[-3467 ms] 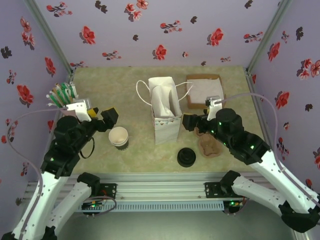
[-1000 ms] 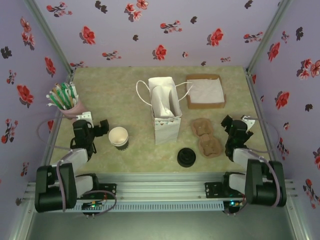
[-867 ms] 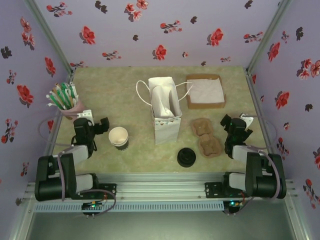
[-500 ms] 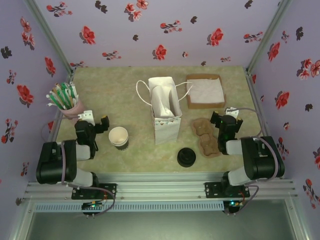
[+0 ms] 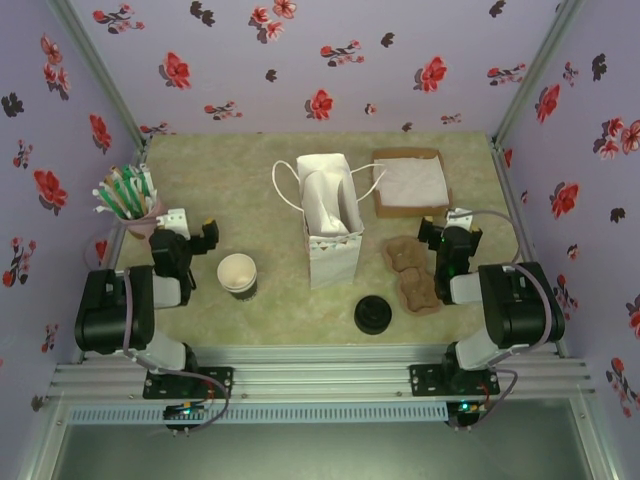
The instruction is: Pack the takeout coffee
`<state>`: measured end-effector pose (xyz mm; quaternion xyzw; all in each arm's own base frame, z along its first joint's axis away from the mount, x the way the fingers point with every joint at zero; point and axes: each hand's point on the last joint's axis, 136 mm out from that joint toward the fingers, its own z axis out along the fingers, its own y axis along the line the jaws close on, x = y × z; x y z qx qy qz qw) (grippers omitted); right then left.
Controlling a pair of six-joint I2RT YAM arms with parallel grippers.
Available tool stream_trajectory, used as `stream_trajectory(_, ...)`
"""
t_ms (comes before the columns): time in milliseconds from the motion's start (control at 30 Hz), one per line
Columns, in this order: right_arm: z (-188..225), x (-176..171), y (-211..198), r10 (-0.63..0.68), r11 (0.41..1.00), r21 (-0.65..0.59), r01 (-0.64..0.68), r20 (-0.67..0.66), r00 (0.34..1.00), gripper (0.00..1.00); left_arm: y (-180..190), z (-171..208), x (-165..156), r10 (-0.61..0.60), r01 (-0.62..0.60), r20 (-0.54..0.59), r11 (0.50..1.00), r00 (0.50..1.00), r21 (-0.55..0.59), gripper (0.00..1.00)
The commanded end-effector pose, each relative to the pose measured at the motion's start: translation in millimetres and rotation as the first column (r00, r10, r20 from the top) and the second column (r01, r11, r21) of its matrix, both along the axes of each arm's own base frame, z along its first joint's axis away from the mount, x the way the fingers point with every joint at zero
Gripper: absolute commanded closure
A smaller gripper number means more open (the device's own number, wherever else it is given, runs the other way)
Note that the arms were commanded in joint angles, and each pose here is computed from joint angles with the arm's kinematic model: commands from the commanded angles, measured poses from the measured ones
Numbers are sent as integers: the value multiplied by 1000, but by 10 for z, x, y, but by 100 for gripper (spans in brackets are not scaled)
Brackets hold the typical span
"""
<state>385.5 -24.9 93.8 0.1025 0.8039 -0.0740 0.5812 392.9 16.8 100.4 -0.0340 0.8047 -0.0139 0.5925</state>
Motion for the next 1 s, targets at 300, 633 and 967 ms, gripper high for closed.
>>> stream_trajectory(300,-51,-1,-184,-81,996,30,82,-32,996,1,-5,-61,51,14,-11,-54,998,998,56,1)
stream_trajectory(633,-47,12,-154,-70,997,21,71,-36,997,1,-6,-67,51,14,-11,-55,998,998,56,1)
stream_trajectory(967,-59,27,-111,-44,999,29,45,-40,998,1,-24,-65,58,7,-4,-57,998,998,55,1)
